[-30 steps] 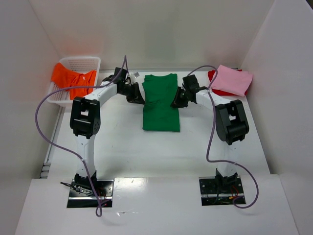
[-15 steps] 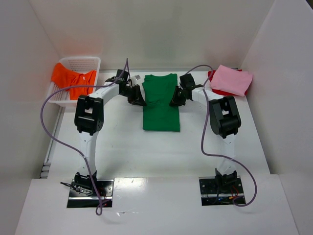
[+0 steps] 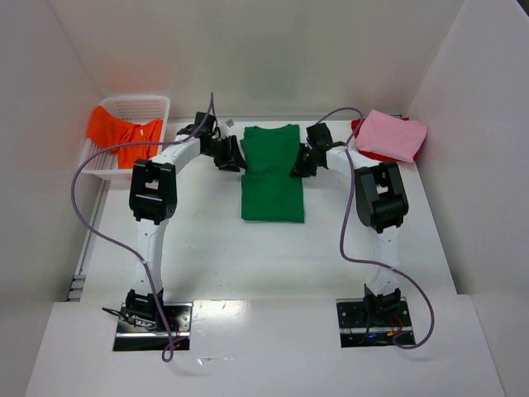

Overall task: Fold and stack the t-shirts
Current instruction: Fold the folded rectangular tshirt in 1/3 of the way, then grab one side of the 2/3 rectangular tshirt with both arms

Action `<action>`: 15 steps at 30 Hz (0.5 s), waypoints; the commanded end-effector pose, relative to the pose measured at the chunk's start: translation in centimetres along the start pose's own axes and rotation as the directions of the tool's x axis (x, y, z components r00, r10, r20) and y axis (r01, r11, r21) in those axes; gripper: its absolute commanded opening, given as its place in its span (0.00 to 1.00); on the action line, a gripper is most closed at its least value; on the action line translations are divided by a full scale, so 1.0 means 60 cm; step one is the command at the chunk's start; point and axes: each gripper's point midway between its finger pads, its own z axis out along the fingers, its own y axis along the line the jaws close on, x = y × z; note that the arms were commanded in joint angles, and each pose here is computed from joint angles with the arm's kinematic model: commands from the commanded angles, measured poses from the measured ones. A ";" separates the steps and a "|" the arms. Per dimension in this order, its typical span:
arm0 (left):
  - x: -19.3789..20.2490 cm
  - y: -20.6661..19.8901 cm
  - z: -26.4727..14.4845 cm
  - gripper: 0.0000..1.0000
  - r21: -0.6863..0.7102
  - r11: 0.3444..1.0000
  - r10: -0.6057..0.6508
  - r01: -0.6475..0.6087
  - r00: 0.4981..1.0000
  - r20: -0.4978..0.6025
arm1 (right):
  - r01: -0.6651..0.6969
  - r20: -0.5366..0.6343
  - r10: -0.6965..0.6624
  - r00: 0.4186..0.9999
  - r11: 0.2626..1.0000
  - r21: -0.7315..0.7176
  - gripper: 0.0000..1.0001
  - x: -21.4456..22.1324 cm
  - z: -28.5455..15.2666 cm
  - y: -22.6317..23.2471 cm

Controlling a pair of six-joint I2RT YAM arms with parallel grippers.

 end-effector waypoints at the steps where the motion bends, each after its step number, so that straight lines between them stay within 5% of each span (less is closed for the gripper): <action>1: -0.044 -0.023 -0.057 0.63 -0.034 0.996 0.090 -0.087 0.992 0.089 | 0.043 0.143 -0.039 0.989 0.999 -0.021 0.25 -0.079 -0.065 0.026; 6: 0.004 -0.045 -0.106 0.89 -0.053 0.992 0.119 -0.115 0.990 0.079 | 0.073 0.229 -0.067 0.971 0.997 -0.019 0.61 -0.099 -0.142 0.044; 9: 0.051 -0.066 -0.127 0.95 -0.047 0.991 0.131 -0.128 0.990 0.057 | 0.059 0.209 -0.060 0.976 0.998 0.015 0.97 -0.063 -0.167 0.022; 15: 0.187 -0.078 -0.110 0.99 -0.040 0.992 0.113 -0.117 0.990 -0.090 | -0.060 0.074 0.057 0.996 0.997 0.040 1.00 0.065 -0.188 -0.030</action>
